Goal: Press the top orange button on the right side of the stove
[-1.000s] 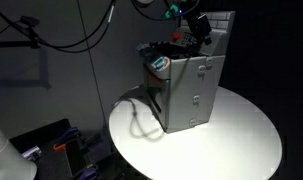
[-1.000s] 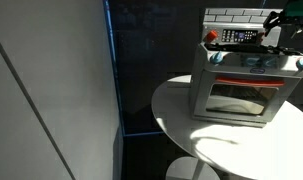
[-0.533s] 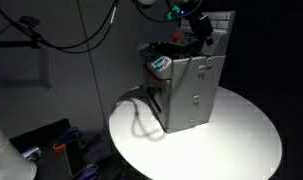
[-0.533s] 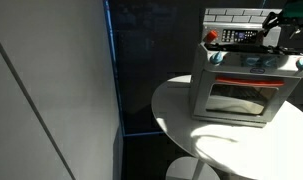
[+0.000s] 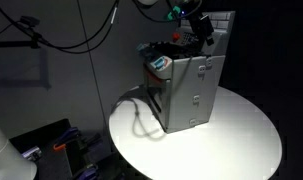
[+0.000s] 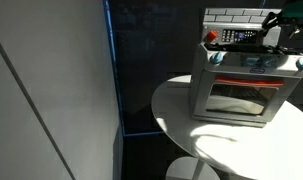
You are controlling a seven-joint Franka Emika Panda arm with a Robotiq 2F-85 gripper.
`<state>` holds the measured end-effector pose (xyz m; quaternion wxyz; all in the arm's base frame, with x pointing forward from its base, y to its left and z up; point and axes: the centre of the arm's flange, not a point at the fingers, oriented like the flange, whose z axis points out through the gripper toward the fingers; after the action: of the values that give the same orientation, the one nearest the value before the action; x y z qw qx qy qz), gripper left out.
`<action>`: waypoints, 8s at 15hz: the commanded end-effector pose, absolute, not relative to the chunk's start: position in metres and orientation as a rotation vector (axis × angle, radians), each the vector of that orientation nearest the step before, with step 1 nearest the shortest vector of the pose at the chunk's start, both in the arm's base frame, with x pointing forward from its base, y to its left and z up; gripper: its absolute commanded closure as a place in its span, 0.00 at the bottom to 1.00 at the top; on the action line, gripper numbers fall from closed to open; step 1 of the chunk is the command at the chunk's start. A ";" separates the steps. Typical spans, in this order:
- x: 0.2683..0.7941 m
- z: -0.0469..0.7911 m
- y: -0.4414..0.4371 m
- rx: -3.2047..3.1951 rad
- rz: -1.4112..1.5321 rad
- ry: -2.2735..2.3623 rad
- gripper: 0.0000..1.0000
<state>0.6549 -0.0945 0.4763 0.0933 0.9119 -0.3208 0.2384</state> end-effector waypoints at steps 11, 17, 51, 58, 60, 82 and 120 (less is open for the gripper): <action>0.666 0.486 -0.085 2.713 0.770 -0.955 0.00; 0.670 0.484 -0.085 2.703 0.789 -0.952 0.00; 0.652 0.489 -0.087 2.673 0.695 -1.019 0.00; 0.658 0.485 -0.088 2.670 0.702 -1.017 0.00; 0.659 0.484 -0.088 2.669 0.706 -1.014 0.00; 0.662 0.482 -0.096 2.672 0.737 -0.999 0.00; 0.462 0.666 -0.068 3.122 0.171 -0.549 0.00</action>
<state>0.4620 -0.0679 0.6657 -0.0166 0.9833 -0.1729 0.0537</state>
